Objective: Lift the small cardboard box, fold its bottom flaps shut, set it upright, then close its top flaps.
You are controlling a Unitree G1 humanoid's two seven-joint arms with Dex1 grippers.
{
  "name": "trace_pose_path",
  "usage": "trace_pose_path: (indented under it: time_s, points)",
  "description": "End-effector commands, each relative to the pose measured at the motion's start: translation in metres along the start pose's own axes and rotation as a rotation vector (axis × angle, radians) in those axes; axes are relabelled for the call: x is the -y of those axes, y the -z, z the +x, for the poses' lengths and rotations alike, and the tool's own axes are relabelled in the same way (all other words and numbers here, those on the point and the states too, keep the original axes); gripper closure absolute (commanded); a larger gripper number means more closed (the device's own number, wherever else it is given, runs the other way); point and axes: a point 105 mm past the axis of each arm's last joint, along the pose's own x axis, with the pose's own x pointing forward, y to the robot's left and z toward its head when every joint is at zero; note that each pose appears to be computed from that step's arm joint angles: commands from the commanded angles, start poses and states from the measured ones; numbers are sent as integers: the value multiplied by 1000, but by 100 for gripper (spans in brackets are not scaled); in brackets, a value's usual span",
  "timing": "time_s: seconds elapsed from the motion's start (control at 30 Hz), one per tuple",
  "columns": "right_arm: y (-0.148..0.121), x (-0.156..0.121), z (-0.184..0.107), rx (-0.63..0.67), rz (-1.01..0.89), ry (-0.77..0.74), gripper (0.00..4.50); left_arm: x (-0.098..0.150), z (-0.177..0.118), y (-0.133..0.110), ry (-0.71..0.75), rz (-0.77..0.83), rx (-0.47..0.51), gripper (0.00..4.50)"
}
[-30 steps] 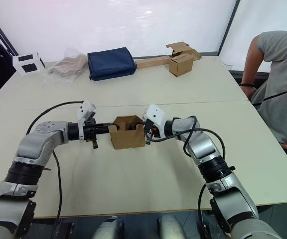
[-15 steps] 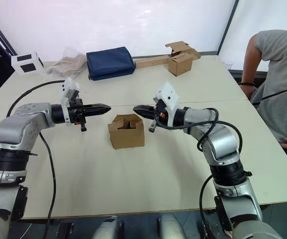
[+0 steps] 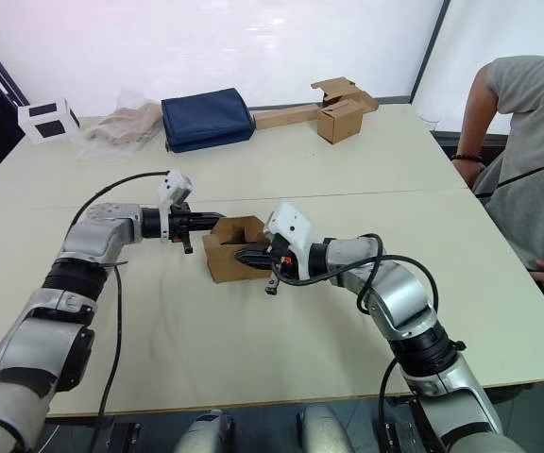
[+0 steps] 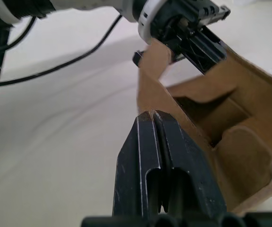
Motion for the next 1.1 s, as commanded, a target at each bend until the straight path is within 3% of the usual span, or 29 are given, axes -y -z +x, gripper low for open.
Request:
trace_pose_path:
  time_s: [0.03,0.43,0.6,0.8,0.9,1.1]
  points:
    - [-11,10,7,36,-49,30,450,1,6,-10,25,48,9,446]
    - [21,17,21,-68,-62,48,450,4,4,-3,49,61,-7,446]
    - [19,18,20,-52,-57,57,450,3,-1,-7,43,49,17,446]
    - [7,21,15,3,-30,85,450,8,-25,-47,34,2,215,446]
    - [7,21,14,4,-24,91,450,23,-39,-54,74,-22,244,446]
    - [10,20,12,-6,-21,97,450,61,-51,-35,172,-25,137,446]
